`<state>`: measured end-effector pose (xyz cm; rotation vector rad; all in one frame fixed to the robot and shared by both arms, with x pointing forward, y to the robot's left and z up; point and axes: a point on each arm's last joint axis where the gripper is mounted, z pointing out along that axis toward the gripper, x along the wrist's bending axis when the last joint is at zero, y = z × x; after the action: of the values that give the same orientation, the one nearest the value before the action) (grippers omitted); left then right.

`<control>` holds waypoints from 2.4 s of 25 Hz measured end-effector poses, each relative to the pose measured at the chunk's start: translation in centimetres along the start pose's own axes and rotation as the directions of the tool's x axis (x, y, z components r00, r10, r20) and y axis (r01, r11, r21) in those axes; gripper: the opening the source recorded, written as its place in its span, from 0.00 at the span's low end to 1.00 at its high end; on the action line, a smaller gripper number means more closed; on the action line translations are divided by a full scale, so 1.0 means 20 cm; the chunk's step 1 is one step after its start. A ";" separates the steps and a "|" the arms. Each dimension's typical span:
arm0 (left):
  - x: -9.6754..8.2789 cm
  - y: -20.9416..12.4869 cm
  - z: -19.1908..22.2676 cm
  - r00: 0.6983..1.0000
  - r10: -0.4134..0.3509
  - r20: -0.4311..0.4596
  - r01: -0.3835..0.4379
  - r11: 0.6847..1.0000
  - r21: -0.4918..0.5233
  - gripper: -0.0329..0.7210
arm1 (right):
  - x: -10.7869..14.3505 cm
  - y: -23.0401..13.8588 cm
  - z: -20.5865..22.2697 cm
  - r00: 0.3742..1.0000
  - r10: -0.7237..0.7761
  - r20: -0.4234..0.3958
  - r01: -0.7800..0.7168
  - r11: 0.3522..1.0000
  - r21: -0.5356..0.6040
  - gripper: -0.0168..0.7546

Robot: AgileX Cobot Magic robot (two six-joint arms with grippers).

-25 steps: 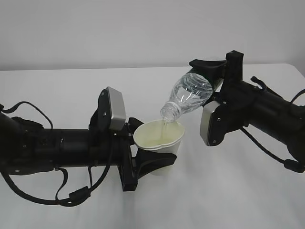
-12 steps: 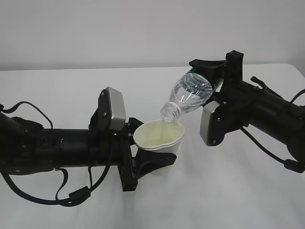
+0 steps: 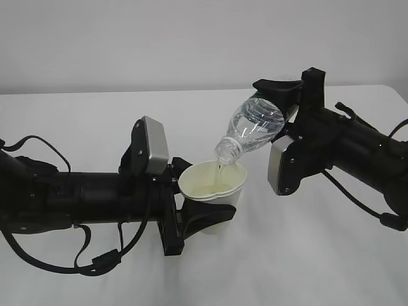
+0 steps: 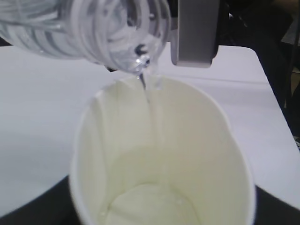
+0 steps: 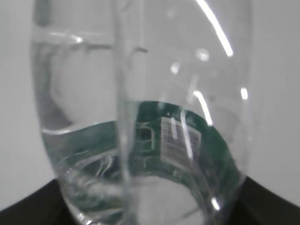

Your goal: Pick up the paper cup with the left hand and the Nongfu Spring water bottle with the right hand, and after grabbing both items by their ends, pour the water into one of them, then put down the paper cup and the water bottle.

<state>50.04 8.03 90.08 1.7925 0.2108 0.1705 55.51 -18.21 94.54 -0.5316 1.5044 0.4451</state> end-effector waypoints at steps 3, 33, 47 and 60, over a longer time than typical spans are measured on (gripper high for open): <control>0.00 0.00 0.00 1.000 0.000 0.000 0.000 1.000 0.000 0.62 | 0.00 0.00 0.00 1.000 -0.002 0.000 0.002 1.000 0.000 0.63; -0.01 0.00 0.00 1.000 0.009 0.018 -0.009 1.000 0.008 0.62 | -0.01 0.00 0.01 1.000 -0.007 0.008 0.007 1.000 0.000 0.63; -0.01 0.00 0.00 1.000 0.008 0.020 -0.008 1.000 0.009 0.61 | -0.01 0.00 0.01 1.000 -0.007 0.008 0.007 1.000 0.000 0.63; -0.01 0.00 0.00 1.000 0.008 0.020 -0.008 1.000 0.009 0.61 | -0.01 0.00 0.01 1.000 -0.014 0.008 0.014 1.000 0.000 0.63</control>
<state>49.85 8.00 90.00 1.8035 0.1901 0.1577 55.68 -18.16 94.72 -0.5393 1.4919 0.4354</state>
